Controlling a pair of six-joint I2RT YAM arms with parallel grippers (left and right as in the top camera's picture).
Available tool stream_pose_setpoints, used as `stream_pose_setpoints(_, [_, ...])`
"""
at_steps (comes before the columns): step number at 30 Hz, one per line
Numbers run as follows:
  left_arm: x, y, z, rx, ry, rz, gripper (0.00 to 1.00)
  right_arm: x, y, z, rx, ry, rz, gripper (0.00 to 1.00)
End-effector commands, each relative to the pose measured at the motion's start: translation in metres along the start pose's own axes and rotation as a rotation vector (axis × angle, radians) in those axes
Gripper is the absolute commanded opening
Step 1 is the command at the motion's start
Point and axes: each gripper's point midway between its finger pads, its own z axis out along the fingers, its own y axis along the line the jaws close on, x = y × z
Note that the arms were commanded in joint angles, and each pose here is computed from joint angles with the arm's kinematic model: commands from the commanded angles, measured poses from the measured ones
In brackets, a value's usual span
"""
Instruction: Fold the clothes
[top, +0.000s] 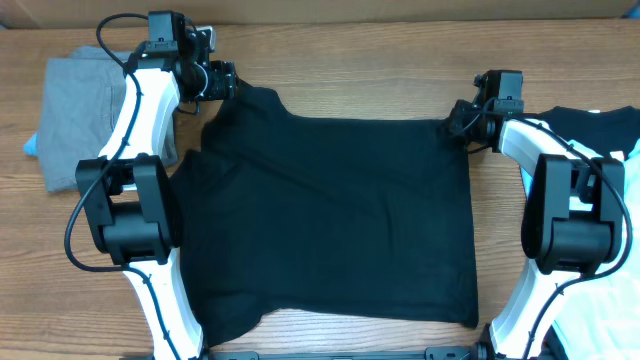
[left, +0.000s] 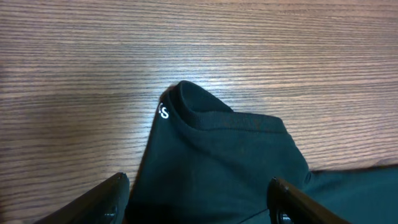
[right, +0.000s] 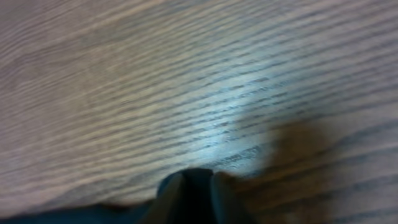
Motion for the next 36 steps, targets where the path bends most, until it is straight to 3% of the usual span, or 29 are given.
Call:
stream_pose_setpoints(1, [-0.017, -0.014, -0.020, 0.021, -0.053, 0.051, 0.74, 0.005, -0.006, 0.004, 0.010, 0.020, 0.016, 0.06])
stream_pose_setpoints(12, [-0.030, -0.015, -0.021, 0.017, -0.105, 0.083, 0.75, -0.020, -0.006, -0.052, 0.092, 0.006, 0.088, 0.04])
stream_pose_setpoints(17, [-0.046, -0.014, -0.019, 0.016, -0.171, 0.108, 0.69, -0.017, -0.006, -0.075, 0.115, 0.021, 0.117, 0.04])
stream_pose_setpoints(36, [-0.023, -0.006, 0.084, 0.039, -0.141, 0.125, 0.68, -0.011, -0.006, -0.087, 0.120, 0.045, 0.119, 0.04])
